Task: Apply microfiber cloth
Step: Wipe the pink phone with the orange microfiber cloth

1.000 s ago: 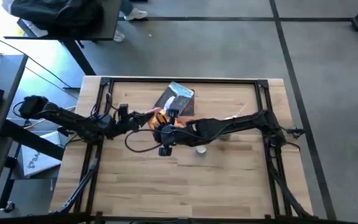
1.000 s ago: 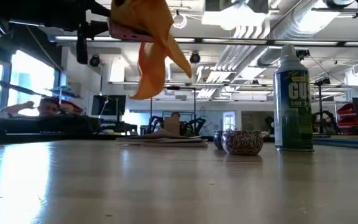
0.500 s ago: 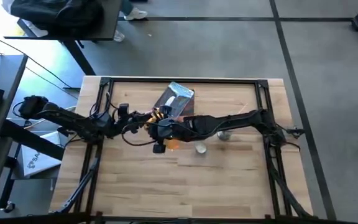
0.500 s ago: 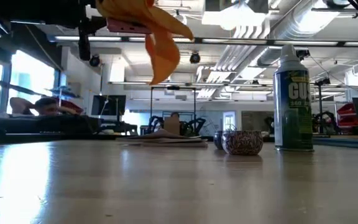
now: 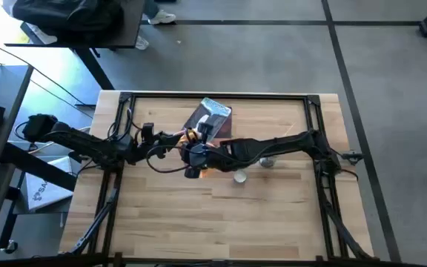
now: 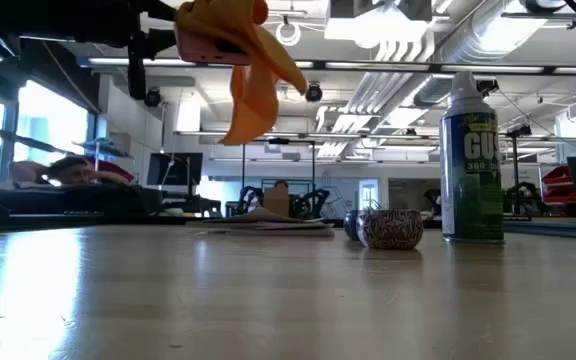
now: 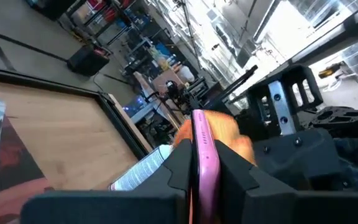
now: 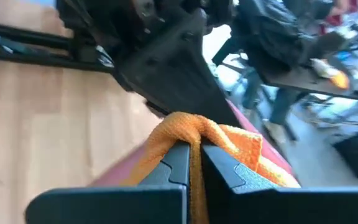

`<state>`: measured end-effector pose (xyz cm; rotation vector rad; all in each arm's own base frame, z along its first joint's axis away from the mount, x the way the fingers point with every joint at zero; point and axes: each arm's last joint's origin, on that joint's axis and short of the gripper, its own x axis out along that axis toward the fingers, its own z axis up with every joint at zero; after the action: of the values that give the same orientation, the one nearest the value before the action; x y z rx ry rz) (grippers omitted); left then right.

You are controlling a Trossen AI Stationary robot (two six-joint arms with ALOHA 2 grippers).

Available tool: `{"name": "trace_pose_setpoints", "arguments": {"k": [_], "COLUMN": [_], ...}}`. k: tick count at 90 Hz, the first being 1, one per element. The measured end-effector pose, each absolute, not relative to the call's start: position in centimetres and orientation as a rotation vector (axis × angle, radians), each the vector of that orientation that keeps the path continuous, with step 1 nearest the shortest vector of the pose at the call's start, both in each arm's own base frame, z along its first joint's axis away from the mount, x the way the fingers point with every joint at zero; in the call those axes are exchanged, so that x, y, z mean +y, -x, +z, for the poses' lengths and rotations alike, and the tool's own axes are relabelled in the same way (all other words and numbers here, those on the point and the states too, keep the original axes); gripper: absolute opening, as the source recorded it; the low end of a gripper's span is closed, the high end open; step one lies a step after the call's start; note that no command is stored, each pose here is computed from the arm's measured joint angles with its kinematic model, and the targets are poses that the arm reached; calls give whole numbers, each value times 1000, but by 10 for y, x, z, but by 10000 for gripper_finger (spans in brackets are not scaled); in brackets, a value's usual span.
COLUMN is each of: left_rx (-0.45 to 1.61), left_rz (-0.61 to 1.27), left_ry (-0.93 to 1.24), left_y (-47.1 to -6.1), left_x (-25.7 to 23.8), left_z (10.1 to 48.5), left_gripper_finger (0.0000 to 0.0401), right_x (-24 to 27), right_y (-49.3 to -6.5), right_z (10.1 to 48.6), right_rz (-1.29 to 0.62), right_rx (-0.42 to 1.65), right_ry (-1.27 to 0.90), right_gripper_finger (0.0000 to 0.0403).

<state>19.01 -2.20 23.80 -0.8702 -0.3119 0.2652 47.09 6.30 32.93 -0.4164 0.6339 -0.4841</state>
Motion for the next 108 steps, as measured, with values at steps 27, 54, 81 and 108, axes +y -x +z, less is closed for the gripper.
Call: {"name": "trace_pose_setpoints", "arguments": {"k": [27, 54, 81, 108], "left_rx": [-298, -296, -304, -303], "left_rz": [242, 225, 218, 211], "left_ry": [892, 895, 901, 899], "left_y": [-190, -190, -190, -190], "left_x": [-23, -24, -24, -24], "left_z": [237, 238, 238, 239], "left_gripper_finger": [21, 21, 21, 21], "right_x": [70, 81, 105, 128], "right_y": [-461, -458, -452, -433], "right_z": [327, 326, 319, 306], "right_rz": [-624, -604, -401, -322], "right_rx": [703, 711, 763, 893], "right_ry": [546, 564, 550, 465], "right_gripper_finger": [0, 0, 0, 0]}}
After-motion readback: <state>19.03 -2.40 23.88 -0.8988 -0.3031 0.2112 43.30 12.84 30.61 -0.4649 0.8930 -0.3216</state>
